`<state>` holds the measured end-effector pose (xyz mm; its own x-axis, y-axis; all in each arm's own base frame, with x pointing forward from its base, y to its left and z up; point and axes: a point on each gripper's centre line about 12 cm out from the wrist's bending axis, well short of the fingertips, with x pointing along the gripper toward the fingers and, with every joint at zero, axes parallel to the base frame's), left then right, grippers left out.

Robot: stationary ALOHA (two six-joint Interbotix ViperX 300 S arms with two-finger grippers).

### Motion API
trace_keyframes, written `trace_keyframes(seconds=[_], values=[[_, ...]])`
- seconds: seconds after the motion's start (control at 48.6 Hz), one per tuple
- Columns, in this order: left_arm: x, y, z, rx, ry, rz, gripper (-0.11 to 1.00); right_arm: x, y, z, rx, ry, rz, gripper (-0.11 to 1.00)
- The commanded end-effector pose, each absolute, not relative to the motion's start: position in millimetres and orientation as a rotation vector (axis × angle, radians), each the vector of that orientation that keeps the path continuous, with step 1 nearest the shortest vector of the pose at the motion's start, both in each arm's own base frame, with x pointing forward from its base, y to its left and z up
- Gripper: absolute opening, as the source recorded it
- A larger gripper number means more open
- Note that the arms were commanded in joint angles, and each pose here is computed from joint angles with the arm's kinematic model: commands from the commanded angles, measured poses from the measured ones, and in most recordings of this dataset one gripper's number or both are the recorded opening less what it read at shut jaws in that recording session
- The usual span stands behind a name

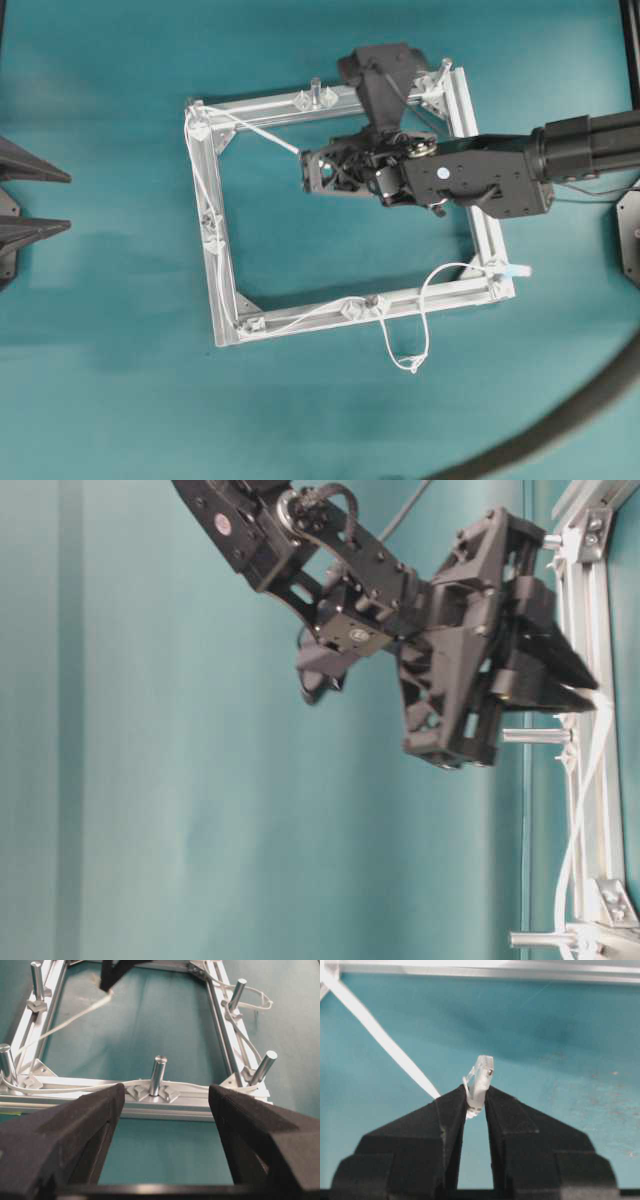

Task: Move the cable alternately left and right between 8 pins so it hooks onto each one.

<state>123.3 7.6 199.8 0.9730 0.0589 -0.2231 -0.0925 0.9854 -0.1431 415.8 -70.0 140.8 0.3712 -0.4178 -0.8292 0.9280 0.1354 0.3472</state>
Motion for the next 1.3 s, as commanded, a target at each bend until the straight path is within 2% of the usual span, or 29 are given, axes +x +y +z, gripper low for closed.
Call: trace_keyframes(seconds=[0.0,0.165,0.411,0.884,1.275], values=[[125,8,207,-0.154,0.209,0.076,0.76,417,-72,158,1.049,0.55,-1.089,0.15],[125,8,207,-0.154,0.209,0.076,0.76,422,-71,158,1.179,0.414,-1.15,0.15],[125,8,207,-0.153,0.211,0.077,0.76,412,-74,159,1.312,0.221,-1.354,0.14],[125,8,207,-0.154,0.209,0.076,0.76,394,-96,162,1.239,0.154,-1.492,0.15],[125,8,207,-0.153,0.209,0.077,0.76,369,-91,156,1.199,0.227,-1.467,0.15]])
